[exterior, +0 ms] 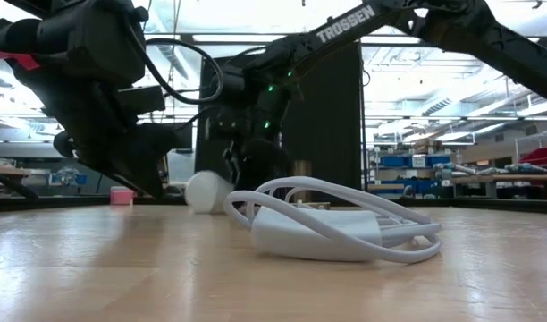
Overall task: Screw lightbulb
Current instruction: Insert the white lightbulb into the silver lamp
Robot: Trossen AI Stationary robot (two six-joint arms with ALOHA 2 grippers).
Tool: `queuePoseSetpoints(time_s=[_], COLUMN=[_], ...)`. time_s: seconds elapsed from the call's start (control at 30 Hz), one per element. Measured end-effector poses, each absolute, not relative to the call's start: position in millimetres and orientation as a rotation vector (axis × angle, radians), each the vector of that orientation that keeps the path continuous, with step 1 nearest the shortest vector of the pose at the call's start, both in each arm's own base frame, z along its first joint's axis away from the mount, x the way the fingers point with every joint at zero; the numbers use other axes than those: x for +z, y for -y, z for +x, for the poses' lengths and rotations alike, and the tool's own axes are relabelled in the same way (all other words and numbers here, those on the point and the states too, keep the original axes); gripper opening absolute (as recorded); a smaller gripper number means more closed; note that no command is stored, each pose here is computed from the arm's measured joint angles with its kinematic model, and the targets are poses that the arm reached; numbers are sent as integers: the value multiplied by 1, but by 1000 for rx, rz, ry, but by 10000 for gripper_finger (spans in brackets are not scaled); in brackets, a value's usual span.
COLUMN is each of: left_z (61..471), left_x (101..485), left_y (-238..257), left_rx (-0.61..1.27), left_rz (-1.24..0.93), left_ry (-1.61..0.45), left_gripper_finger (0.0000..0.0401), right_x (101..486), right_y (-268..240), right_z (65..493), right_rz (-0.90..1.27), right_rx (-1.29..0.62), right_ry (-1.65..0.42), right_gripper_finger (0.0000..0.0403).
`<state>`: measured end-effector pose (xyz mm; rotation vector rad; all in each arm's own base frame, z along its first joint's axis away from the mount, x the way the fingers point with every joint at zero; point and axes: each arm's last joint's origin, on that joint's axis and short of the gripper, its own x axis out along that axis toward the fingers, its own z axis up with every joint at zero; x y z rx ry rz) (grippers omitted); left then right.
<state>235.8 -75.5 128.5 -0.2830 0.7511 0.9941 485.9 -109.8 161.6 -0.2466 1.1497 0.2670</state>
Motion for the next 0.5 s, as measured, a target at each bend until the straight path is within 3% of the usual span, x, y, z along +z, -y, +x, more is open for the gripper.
queuePoseSetpoints(time_s=[0.2,0.4,0.5], left_z=[243,258,263], left_x=[130,137,140], left_y=[77,81,83], left_rx=[975,908,895], left_rz=[-292,-214,-169], left_ry=[-669,-542,-494], left_gripper_finger=[254,254,254], right_x=[229,263,257], right_y=[117,118,113], right_z=[458,421,400], right_rz=[-92,71,89], right_rx=[237,297,278], right_ry=[-1101,-1000,-973], right_gripper_finger=[139,139,139])
